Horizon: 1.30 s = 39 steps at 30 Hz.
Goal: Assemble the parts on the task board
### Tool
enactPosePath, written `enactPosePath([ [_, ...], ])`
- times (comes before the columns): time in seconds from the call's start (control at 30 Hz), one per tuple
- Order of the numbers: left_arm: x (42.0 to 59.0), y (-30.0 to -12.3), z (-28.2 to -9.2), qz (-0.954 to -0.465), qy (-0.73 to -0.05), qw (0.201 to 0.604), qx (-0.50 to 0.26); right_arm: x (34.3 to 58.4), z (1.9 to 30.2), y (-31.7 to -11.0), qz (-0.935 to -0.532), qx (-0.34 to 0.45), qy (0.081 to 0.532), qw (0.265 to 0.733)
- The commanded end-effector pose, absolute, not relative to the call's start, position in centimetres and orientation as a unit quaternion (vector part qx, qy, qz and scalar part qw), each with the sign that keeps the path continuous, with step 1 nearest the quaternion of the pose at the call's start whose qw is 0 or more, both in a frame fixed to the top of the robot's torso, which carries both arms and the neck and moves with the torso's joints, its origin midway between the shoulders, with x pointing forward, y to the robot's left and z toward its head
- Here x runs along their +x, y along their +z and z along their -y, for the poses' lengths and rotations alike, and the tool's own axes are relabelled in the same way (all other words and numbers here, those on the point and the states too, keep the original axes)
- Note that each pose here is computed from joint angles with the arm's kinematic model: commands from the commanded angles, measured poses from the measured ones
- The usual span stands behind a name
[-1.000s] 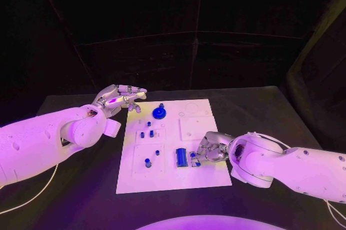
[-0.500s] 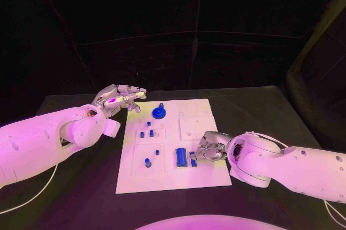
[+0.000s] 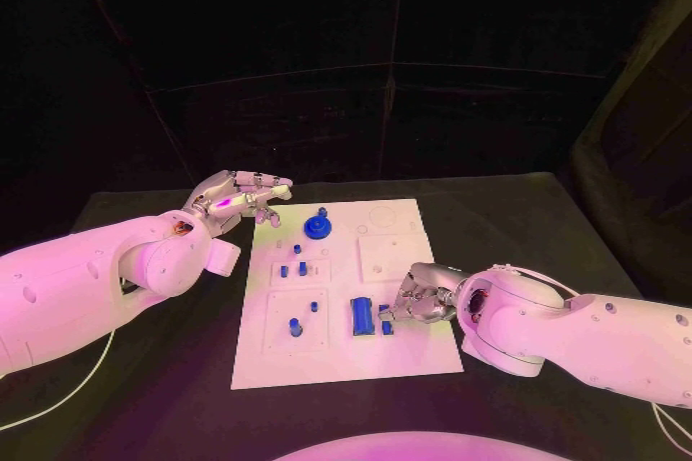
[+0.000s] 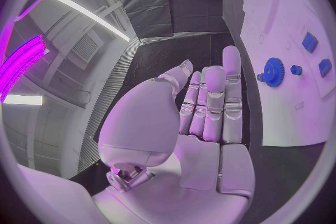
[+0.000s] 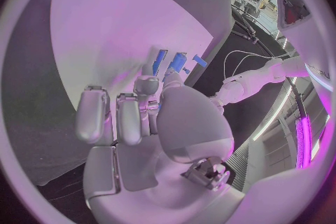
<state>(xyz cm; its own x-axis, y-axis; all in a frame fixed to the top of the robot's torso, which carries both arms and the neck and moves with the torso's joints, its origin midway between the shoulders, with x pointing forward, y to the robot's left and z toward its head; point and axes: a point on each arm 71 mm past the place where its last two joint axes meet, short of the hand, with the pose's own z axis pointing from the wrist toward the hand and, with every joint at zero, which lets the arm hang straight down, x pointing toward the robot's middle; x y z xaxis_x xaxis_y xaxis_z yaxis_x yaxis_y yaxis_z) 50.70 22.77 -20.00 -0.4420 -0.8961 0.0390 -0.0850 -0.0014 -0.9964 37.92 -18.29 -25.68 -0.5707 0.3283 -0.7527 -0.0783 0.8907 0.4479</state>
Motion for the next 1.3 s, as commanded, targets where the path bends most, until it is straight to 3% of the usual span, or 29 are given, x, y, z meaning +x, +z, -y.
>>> enactPosePath([
  [0.03, 50.7, -19.9, -22.7, -0.614, -0.59, 0.343, -0.396, 37.9, 18.6, -25.2, -0.845, 0.088, 0.253, 0.464],
  [0.2, 50.8, -19.8, -22.7, -0.611, -0.592, 0.347, -0.396, 38.8, 20.1, -24.8, -0.817, 0.153, 0.303, 0.466],
  [0.43, 51.0, -19.6, -22.9, -0.591, -0.603, 0.349, -0.407, 42.8, 21.4, -23.1, -0.713, 0.277, 0.462, 0.449],
  [0.6, 51.7, -19.7, -23.6, -0.568, -0.599, 0.375, -0.422, 46.4, 22.0, -22.9, -0.655, 0.327, 0.524, 0.434],
  [0.9, 52.2, -21.0, -23.4, -0.54, -0.598, 0.403, -0.434, 51.6, 23.0, -23.8, -0.604, 0.365, 0.551, 0.445],
  [1.27, 52.8, -22.0, -23.0, -0.53, -0.595, 0.411, -0.444, 53.4, 21.9, -24.3, -0.583, 0.378, 0.564, 0.446],
  [1.3, 52.6, -22.3, -22.9, -0.55, -0.587, 0.398, -0.442, 53.2, 22.0, -24.6, -0.606, 0.371, 0.535, 0.457],
])
